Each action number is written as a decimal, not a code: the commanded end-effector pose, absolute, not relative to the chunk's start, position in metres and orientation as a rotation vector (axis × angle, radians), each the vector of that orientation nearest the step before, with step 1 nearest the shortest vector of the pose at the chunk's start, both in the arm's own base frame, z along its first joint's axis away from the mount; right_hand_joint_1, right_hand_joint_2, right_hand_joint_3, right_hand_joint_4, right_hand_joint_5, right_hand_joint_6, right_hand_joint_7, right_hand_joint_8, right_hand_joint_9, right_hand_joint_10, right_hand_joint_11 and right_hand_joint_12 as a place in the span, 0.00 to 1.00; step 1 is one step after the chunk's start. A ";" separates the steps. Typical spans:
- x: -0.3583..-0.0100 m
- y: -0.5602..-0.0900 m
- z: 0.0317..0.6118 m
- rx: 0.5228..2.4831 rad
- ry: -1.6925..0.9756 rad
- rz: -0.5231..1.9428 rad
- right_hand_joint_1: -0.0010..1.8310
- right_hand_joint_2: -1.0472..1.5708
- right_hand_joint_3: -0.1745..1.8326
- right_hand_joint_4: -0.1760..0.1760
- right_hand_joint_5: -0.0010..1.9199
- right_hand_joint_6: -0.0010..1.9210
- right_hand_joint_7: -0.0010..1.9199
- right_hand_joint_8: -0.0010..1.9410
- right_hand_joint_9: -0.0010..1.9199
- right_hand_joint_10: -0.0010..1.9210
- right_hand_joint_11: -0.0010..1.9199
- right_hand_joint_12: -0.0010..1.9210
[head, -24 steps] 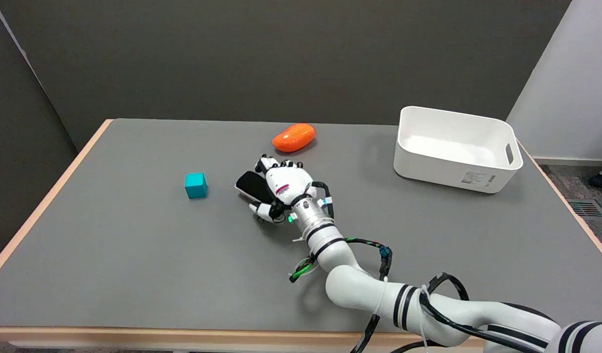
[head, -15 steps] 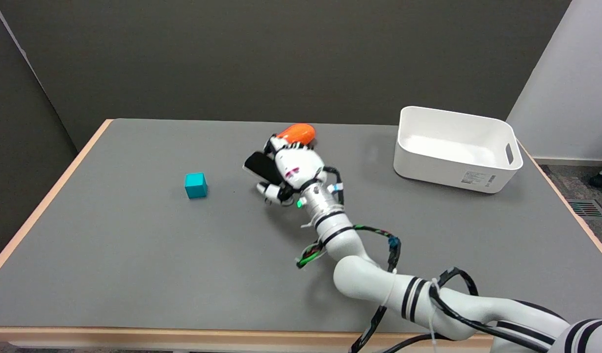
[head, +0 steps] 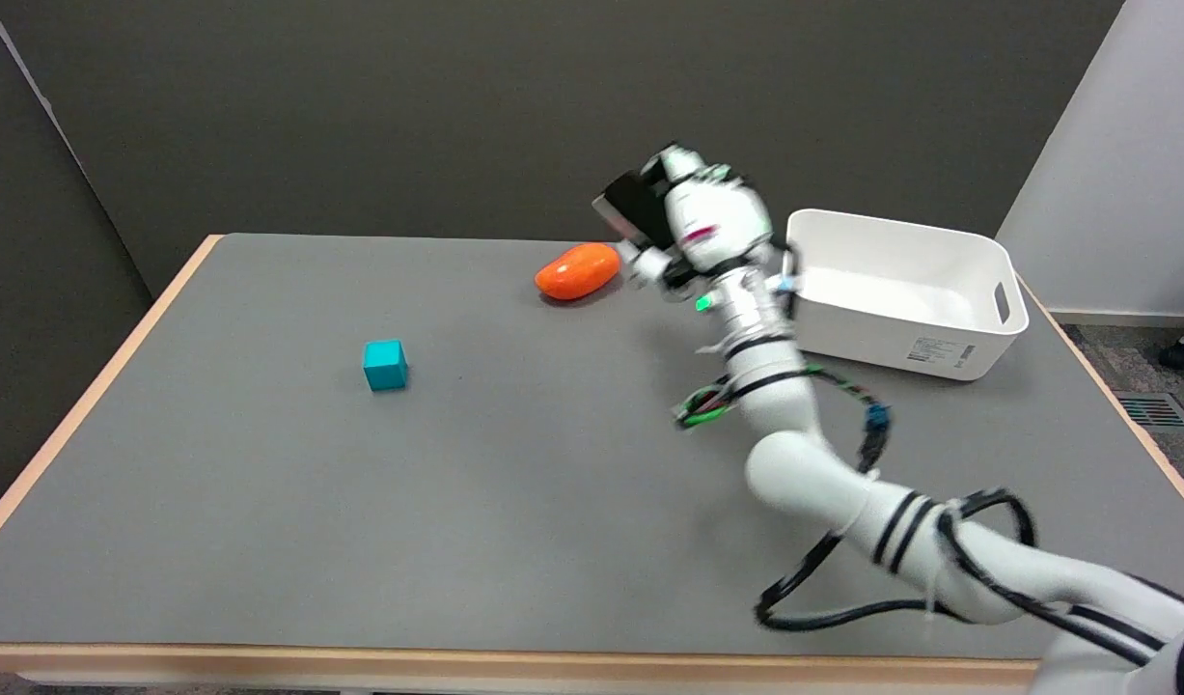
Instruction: Place the blackboard eraser into the white box.
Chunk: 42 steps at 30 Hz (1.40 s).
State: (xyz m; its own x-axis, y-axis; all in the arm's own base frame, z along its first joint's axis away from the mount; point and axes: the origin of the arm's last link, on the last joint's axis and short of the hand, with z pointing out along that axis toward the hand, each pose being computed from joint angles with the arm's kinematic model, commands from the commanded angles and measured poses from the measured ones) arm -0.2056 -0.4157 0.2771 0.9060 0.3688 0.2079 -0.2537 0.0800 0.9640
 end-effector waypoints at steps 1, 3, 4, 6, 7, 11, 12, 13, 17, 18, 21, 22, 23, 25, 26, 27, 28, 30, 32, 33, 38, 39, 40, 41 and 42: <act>-0.121 -0.351 0.454 1.050 0.382 0.545 0.66 0.88 0.29 0.00 0.09 0.58 0.22 1.00 0.33 1.00 0.18 1.00; -0.128 -0.340 0.471 1.009 0.375 0.517 0.66 0.88 0.29 0.00 0.09 0.58 0.22 1.00 0.33 1.00 0.18 1.00; -0.130 -0.337 0.476 0.997 0.367 0.509 0.66 0.88 0.29 0.00 0.09 0.59 0.22 1.00 0.33 1.00 0.18 1.00; -0.142 -0.332 0.488 0.964 0.330 0.487 0.66 0.88 0.29 0.00 0.09 0.58 0.22 1.00 0.33 1.00 0.18 1.00; -0.149 -0.329 0.498 0.938 0.305 0.475 0.66 0.88 0.29 0.00 0.09 0.58 0.22 1.00 0.33 1.00 0.18 1.00; -0.173 -0.324 0.516 0.899 0.234 0.415 0.66 0.88 0.30 0.00 0.10 0.59 0.22 1.00 0.33 1.00 0.18 1.00; -0.177 -0.325 0.516 0.902 0.225 0.405 0.66 0.88 0.30 0.00 0.10 0.59 0.22 1.00 0.33 1.00 0.19 1.00; -0.185 -0.326 0.517 0.908 0.204 0.378 0.66 0.88 0.30 0.00 0.10 0.59 0.22 1.00 0.33 1.00 0.19 1.00; -0.211 -0.332 0.518 0.926 0.115 0.318 0.66 0.88 0.30 0.00 0.10 0.59 0.22 1.00 0.33 1.00 0.19 1.00; -0.214 -0.333 0.519 0.922 0.105 0.313 0.66 0.88 0.30 0.00 0.10 0.59 0.22 1.00 0.34 1.00 0.19 1.00; -0.231 -0.334 0.525 0.891 0.052 0.294 0.66 0.87 0.31 0.00 0.10 0.59 0.22 1.00 0.34 1.00 0.19 1.00; -0.236 -0.334 0.526 0.882 0.031 0.292 0.66 0.87 0.31 0.00 0.10 0.59 0.22 1.00 0.34 1.00 0.20 1.00; -0.238 -0.333 0.526 0.881 0.025 0.291 0.66 0.87 0.31 0.00 0.10 0.59 0.22 1.00 0.34 1.00 0.20 1.00; -0.245 -0.330 0.524 0.879 0.006 0.284 0.66 0.87 0.31 0.00 0.10 0.59 0.22 1.00 0.34 1.00 0.20 1.00; -0.247 -0.328 0.524 0.879 -0.002 0.288 0.66 0.87 0.31 0.00 0.10 0.59 0.22 1.00 0.34 1.00 0.20 1.00; -0.249 -0.327 0.523 0.878 -0.023 0.309 0.66 0.88 0.30 0.00 0.10 0.58 0.22 1.00 0.32 1.00 0.19 1.00; -0.252 -0.326 0.523 0.876 -0.055 0.346 0.63 0.86 0.32 0.01 0.09 0.54 0.21 0.96 0.30 0.97 0.19 0.99; -0.255 -0.326 0.522 0.885 -0.100 0.411 0.39 0.67 0.52 0.10 0.05 0.18 0.13 0.51 0.21 0.59 0.19 0.85; -0.258 -0.326 0.523 0.890 -0.155 0.480 0.30 0.65 0.50 0.20 0.01 0.11 0.03 0.22 0.04 0.37 0.08 0.74; -0.260 -0.327 0.524 0.903 -0.182 0.511 0.26 0.63 0.48 0.24 0.00 0.06 0.00 0.10 0.00 0.22 0.03 0.68; -0.259 -0.327 0.517 0.942 -0.195 0.592 0.20 0.60 0.46 0.29 0.00 0.00 0.00 0.00 0.00 0.00 0.00 0.56; -0.258 -0.328 0.512 0.959 -0.196 0.612 0.20 0.60 0.46 0.29 0.00 0.00 0.00 0.00 0.00 0.00 0.00 0.54; -0.256 -0.329 0.509 0.967 -0.193 0.628 0.21 0.60 0.46 0.29 0.00 0.00 0.00 0.00 0.00 0.00 0.00 0.54; -0.252 -0.329 0.503 0.987 -0.171 0.647 0.21 0.61 0.44 0.29 0.00 0.00 0.00 0.00 0.00 0.00 0.00 0.53; -0.247 -0.328 0.498 1.005 -0.137 0.677 0.22 0.62 0.41 0.29 0.00 0.00 0.00 0.00 0.00 0.00 0.00 0.52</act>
State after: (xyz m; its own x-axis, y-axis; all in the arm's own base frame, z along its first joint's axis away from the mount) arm -0.2382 -0.3348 0.5126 0.9131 0.3452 0.2170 -0.3785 0.5193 0.7662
